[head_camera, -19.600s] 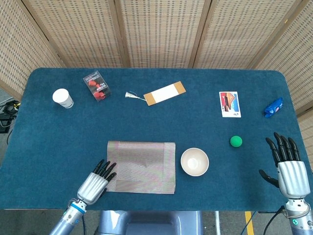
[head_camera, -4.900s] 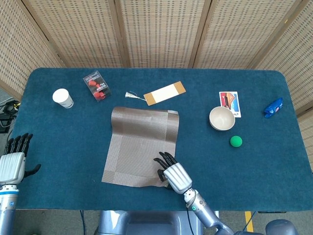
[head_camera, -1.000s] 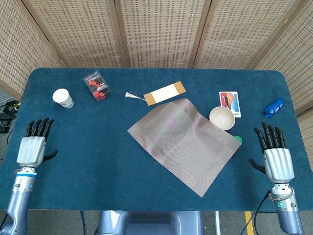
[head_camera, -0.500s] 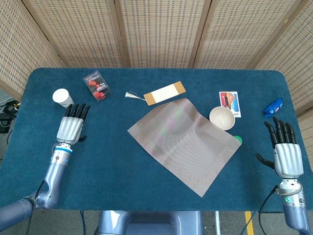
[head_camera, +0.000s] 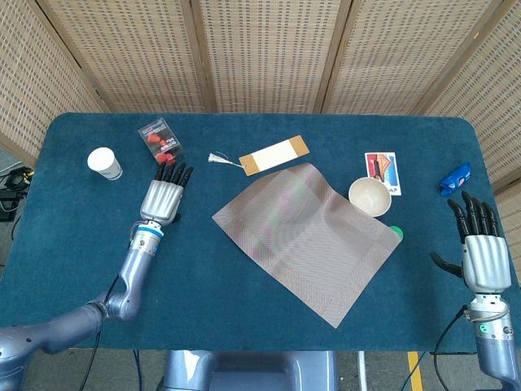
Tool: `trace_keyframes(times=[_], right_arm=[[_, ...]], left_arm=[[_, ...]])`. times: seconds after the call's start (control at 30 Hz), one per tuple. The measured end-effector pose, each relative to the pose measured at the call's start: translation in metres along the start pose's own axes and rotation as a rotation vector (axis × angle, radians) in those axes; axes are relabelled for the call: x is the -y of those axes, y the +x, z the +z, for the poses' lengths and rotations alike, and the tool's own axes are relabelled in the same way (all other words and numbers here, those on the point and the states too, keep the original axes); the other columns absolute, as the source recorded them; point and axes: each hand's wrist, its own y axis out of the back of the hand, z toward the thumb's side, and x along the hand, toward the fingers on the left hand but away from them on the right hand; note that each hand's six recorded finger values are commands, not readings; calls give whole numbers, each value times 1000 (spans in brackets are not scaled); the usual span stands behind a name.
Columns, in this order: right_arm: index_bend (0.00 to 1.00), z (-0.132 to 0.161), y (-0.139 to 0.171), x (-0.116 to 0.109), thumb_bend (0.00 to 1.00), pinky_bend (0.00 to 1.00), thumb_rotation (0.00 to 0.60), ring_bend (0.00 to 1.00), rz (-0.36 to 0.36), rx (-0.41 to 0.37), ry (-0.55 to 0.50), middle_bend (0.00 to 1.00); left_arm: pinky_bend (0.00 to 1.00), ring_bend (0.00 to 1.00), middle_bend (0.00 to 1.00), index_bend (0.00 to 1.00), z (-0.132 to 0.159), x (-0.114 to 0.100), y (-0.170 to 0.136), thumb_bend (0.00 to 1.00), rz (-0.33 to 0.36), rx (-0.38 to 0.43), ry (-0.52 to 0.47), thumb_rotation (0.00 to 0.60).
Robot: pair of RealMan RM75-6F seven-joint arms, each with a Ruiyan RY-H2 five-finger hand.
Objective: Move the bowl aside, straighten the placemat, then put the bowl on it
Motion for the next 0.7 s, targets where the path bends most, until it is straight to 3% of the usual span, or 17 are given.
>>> trace_keyframes(times=[0.37, 0.7], right_arm=[[122, -6, -2, -6, 166, 0, 600, 0, -11, 18, -26, 0], [122, -6, -2, -5, 165, 0, 600, 0, -5, 17, -33, 0]], left_arm=[[0, 0, 0, 0, 49, 13, 10, 48, -44, 93, 18, 600], [0, 0, 0, 0, 72, 18, 16, 66, -44, 113, 39, 600]])
